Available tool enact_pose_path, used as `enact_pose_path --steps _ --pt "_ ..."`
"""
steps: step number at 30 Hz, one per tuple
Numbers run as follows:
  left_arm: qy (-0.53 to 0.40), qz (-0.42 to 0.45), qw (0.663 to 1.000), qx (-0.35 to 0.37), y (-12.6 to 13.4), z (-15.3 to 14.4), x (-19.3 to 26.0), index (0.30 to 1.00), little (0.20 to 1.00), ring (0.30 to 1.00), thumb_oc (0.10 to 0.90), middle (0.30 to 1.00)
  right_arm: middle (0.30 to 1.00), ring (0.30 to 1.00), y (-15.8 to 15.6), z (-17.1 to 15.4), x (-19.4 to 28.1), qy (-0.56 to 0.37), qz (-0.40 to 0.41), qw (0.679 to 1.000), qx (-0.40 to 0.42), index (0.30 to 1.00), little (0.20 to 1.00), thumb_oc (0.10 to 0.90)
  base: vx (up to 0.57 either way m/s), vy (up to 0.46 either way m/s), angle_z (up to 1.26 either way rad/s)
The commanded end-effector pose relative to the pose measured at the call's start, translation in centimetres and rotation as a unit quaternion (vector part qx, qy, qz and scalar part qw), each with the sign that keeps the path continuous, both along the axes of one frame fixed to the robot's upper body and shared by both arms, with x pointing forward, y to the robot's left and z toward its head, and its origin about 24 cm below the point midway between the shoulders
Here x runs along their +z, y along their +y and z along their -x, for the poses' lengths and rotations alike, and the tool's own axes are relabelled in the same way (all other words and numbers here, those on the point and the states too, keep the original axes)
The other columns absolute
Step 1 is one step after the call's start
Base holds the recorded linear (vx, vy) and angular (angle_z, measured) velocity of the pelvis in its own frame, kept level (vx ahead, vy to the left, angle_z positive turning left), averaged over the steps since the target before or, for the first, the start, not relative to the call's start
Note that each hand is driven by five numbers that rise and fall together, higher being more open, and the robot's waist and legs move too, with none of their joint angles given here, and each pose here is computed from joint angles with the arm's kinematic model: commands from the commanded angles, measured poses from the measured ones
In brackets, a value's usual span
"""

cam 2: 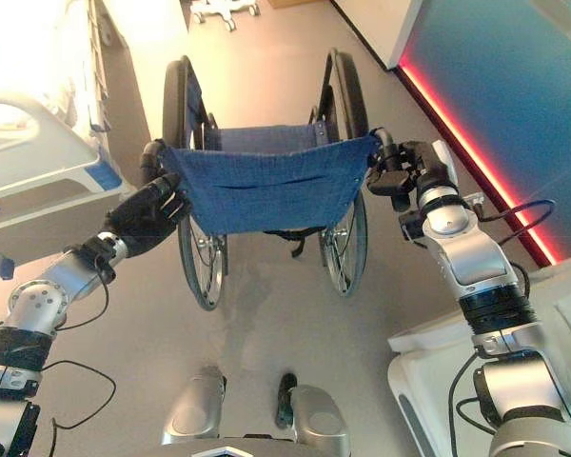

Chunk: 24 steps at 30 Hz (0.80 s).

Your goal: Push the wheelchair next to the bed

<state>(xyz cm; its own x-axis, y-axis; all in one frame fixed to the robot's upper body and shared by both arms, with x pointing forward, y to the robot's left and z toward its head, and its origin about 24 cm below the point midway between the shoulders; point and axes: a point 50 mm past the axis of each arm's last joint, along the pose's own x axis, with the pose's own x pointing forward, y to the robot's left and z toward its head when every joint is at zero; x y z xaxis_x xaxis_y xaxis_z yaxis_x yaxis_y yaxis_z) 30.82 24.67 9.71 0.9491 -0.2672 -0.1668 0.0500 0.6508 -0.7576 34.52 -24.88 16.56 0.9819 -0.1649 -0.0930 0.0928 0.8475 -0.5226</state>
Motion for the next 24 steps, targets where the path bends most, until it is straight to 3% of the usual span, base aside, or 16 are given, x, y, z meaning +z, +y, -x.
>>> enact_pose_path --steps 1,7,16,24 --pt "-0.297 0.06 0.95 0.074 4.6 0.0 12.6 0.3 0.3 0.3 0.4 0.3 0.3 0.3 8.5 0.9 2.0 -0.063 -0.045 0.969 0.233 0.3 0.3 0.4 0.28 -0.091 -0.14" --pt "-0.295 0.044 0.954 0.033 1.9 -1.4 11.4 0.3 0.3 0.3 0.4 0.3 0.3 0.3 9.6 0.2 1.0 -0.063 -0.048 0.971 0.227 0.3 0.3 0.4 0.33 -0.071 -0.01" --pt "-0.269 0.013 0.963 0.022 0.5 -2.1 12.6 0.3 0.3 0.3 0.4 0.3 0.3 0.3 8.7 0.9 -0.9 -0.043 -0.062 0.965 0.25 0.3 0.3 0.4 0.42 -0.059 -0.18" --pt "-0.259 -0.011 0.964 -0.051 -2.4 -2.7 13.4 0.3 0.3 0.3 0.4 0.3 0.3 0.3 8.3 1.4 -1.6 -0.048 -0.084 0.969 0.227 0.3 0.3 0.4 0.41 -0.035 -0.06"
